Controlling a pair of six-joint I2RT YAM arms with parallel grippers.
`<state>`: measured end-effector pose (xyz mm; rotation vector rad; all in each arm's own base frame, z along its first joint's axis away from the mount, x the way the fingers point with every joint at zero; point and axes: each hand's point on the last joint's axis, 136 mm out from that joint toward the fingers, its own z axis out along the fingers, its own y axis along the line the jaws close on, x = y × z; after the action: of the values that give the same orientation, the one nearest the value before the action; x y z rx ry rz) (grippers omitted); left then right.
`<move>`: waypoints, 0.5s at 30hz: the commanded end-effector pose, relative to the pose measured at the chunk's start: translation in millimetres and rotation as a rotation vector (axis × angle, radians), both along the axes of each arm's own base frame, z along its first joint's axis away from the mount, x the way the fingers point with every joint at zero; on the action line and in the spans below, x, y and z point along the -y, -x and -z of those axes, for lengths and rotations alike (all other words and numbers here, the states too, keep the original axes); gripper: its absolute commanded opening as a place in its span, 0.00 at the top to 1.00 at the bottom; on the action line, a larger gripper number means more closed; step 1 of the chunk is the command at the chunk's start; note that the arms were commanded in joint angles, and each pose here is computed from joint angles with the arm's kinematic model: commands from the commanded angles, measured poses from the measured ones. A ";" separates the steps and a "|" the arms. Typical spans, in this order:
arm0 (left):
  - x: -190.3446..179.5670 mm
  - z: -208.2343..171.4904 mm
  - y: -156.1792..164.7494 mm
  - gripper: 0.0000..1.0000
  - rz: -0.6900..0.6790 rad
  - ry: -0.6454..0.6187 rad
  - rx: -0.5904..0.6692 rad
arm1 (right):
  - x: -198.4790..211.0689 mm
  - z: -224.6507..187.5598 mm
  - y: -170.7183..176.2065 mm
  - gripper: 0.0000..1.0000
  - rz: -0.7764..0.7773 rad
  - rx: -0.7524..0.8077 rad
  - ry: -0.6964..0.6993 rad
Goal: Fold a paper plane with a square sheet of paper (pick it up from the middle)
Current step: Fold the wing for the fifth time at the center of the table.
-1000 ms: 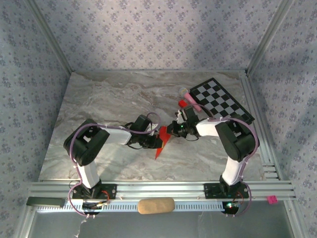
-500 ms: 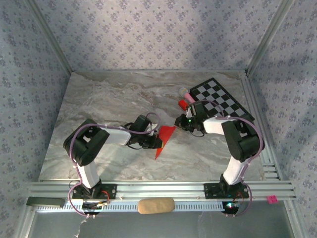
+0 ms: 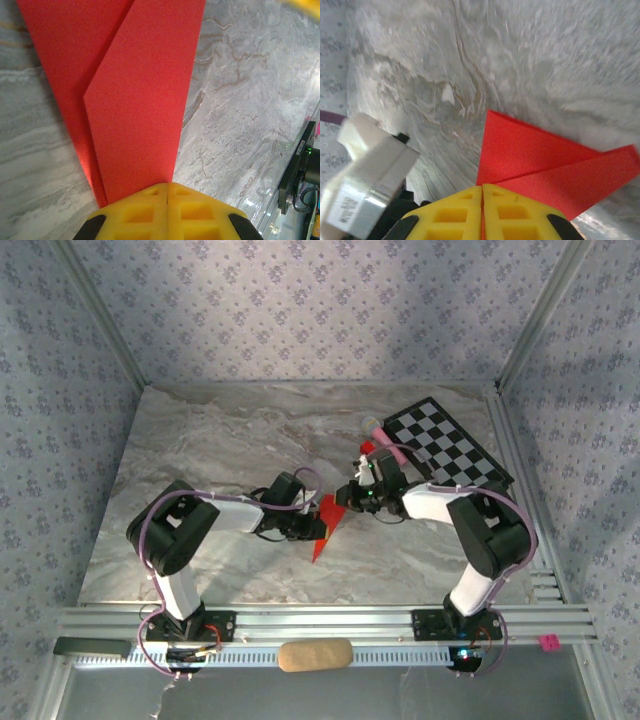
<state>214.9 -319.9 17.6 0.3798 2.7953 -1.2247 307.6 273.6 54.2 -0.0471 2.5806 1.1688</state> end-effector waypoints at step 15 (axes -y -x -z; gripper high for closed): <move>-1.5 -42.0 4.3 0.94 -0.029 -0.016 -0.056 | 21.3 55.5 20.1 0.97 0.039 -0.130 0.152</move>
<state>204.1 -307.6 30.9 0.3093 2.8893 -1.1710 296.7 265.7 21.3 -0.0050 2.6752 1.1165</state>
